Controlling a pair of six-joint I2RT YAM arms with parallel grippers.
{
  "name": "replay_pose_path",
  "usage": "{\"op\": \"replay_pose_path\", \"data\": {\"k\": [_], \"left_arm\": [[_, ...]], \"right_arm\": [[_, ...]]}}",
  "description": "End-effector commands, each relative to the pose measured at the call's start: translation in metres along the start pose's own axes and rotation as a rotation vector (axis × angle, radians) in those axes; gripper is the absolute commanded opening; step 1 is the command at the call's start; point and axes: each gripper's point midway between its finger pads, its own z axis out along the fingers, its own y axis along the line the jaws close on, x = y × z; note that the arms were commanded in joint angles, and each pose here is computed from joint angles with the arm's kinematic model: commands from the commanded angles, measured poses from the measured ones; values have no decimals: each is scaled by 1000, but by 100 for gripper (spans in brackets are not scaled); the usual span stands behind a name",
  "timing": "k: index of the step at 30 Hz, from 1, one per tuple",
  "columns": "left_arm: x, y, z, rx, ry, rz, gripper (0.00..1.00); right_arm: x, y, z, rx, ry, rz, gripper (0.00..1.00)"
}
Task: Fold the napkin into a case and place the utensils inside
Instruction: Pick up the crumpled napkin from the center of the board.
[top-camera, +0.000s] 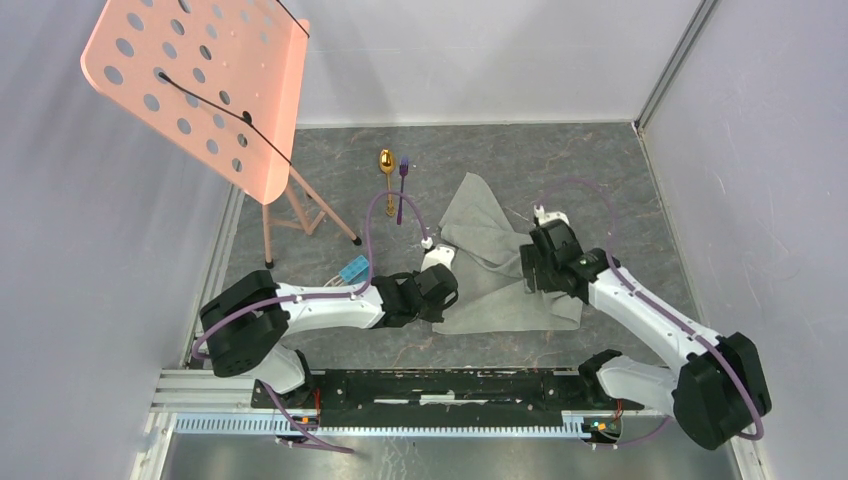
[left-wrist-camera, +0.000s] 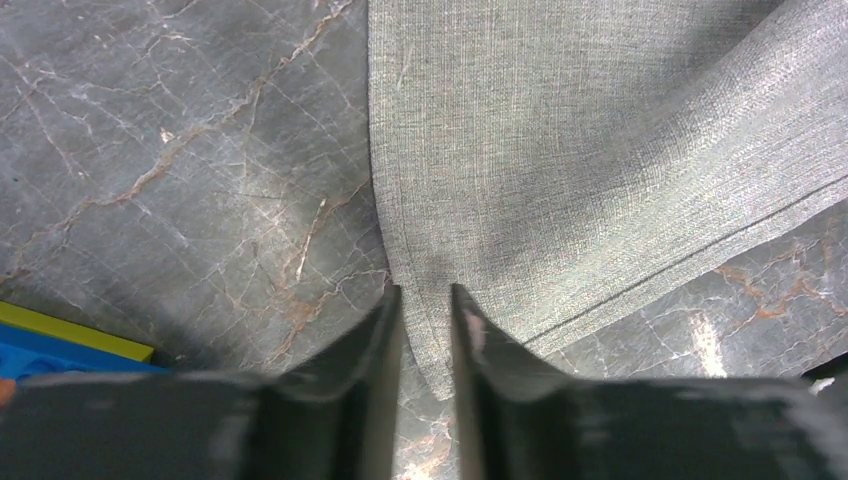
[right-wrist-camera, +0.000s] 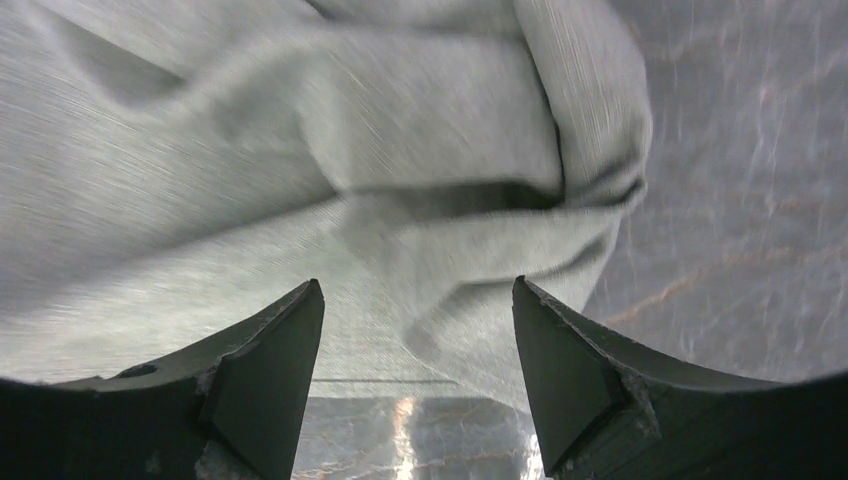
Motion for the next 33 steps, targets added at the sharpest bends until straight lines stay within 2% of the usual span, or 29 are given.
{"op": "replay_pose_path", "data": {"k": [1,3,5,12,15,17,19,22,23,25,28,33], "left_arm": [[1,-9,0,29,13,-27,36],[5,-9,2,33,23,-24,47],[10,-8,6,31,40,-11,53],[26,-8,18,5,80,8,64],[37,-3,25,-43,100,26,64],[44,-1,29,-78,125,47,60],[51,0,33,-107,146,63,52],[58,8,38,-167,152,73,22],[54,12,37,-191,137,77,10],[41,13,29,-214,106,91,2],[3,-4,2,-162,40,98,2],[-103,-47,-93,24,-222,93,2]], "right_arm": [[22,-16,3,76,-32,122,75],[35,-14,9,74,8,102,74],[41,-15,17,93,7,81,74],[34,-22,32,154,-33,34,70],[33,-27,35,185,-54,37,62],[31,-32,34,211,-80,55,51],[27,-37,31,227,-125,77,32],[11,-42,18,231,-217,115,5],[4,-42,13,222,-243,122,0],[-13,-41,-5,191,-309,142,0],[-49,-43,-47,144,-440,183,0],[-110,-67,-156,106,-712,304,0]]}}
